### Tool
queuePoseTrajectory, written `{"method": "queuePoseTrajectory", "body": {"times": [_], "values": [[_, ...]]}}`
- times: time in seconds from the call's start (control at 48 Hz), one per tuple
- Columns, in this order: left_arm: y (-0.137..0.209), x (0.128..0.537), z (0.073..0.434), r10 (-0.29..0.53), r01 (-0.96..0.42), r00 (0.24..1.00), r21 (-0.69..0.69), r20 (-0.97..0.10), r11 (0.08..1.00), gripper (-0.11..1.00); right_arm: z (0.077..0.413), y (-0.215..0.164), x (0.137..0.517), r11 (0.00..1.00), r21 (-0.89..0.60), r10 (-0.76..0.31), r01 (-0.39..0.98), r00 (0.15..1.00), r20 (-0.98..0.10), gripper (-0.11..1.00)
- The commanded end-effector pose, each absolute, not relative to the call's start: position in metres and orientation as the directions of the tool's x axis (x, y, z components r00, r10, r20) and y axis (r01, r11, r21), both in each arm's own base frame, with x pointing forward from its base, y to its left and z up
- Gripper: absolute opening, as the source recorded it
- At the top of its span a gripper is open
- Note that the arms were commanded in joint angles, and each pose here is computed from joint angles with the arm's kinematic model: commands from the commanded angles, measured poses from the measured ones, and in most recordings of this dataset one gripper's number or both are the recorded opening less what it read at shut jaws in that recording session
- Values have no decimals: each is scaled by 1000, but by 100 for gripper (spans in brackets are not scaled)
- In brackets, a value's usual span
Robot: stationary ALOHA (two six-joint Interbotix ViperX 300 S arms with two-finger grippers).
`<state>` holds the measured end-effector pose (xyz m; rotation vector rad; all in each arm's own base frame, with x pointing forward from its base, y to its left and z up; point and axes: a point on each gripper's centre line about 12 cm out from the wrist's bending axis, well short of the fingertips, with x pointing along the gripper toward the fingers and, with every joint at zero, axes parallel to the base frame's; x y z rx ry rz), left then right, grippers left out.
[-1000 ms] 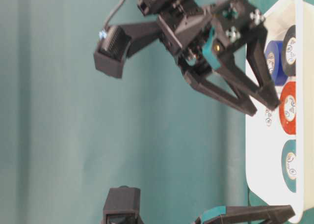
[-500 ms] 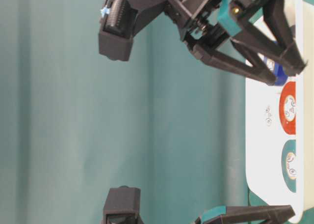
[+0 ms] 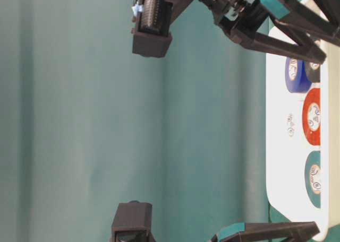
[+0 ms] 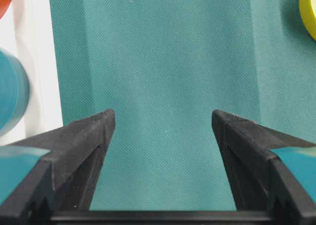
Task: Put the tape alternately from left to right into the white case.
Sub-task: 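Move the left gripper down onto the yellow tape roll and grasp it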
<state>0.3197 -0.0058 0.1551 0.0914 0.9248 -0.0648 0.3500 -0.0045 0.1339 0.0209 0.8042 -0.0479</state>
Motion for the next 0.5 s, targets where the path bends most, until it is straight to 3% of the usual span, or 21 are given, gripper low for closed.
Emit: {"method": "queuePoseTrajectory", "body": {"times": [0.0, 0.479], "values": [[-7, 324, 165, -19, 93, 628, 51, -778, 994, 90, 144, -3, 352, 999, 6, -33, 51, 714, -700, 74], [-39, 335, 170, -80, 42, 637, -69, -767, 997, 90, 145, -3, 353, 999, 4, -32, 48, 717, -696, 74]]}}
